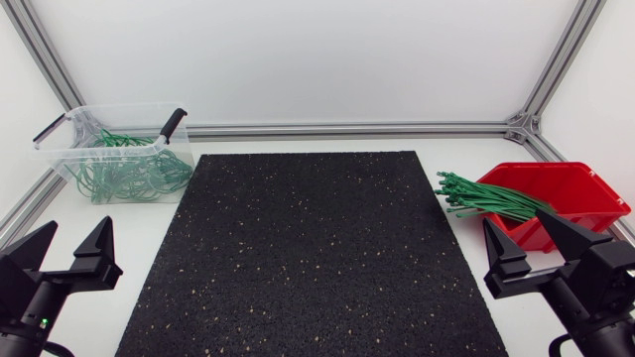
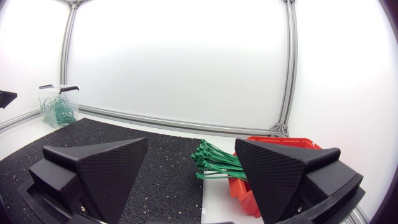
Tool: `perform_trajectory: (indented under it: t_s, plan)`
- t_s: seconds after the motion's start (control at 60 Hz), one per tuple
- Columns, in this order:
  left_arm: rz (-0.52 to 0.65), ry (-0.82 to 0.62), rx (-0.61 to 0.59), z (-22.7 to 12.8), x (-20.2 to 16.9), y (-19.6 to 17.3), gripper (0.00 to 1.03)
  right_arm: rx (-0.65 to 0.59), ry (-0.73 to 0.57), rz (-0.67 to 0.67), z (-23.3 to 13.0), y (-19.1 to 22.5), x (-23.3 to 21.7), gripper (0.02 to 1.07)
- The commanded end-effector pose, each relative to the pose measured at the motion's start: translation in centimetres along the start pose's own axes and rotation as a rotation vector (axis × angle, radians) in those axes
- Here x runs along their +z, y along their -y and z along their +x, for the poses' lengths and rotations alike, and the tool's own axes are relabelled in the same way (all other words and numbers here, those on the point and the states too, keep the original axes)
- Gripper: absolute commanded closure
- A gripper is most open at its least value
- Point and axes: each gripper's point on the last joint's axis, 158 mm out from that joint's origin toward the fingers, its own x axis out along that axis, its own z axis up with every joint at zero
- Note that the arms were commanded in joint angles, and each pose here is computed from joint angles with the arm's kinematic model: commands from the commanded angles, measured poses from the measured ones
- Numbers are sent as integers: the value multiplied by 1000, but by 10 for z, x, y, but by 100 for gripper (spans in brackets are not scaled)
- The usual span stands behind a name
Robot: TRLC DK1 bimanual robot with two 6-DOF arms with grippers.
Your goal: Take a green cable tie from the red box, thread the tail through the head to close it, then place it in the transparent bin on the left.
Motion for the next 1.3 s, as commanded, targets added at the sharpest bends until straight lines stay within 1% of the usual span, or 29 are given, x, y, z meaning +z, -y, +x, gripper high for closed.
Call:
perform_trajectory:
  t_s: [0.0,0.633,0.783,0.95,1.15,1.283]
  plan:
    - [-15,-47,5,1,-22,-1,3,-2,-17,8,1,0,-10,5]
    - [-15,-47,8,2,-22,-1,3,-5,-8,8,1,0,-8,5]
    - [-15,-47,3,1,-22,0,3,-5,15,6,-1,1,5,5]
    - [-15,-47,0,1,-22,1,3,-9,60,-11,-9,4,40,5]
    - [-15,-47,2,1,-22,0,3,-11,-8,-8,-6,7,65,5]
    - [-15,-47,-3,1,-22,1,3,-67,-97,-20,6,25,75,5]
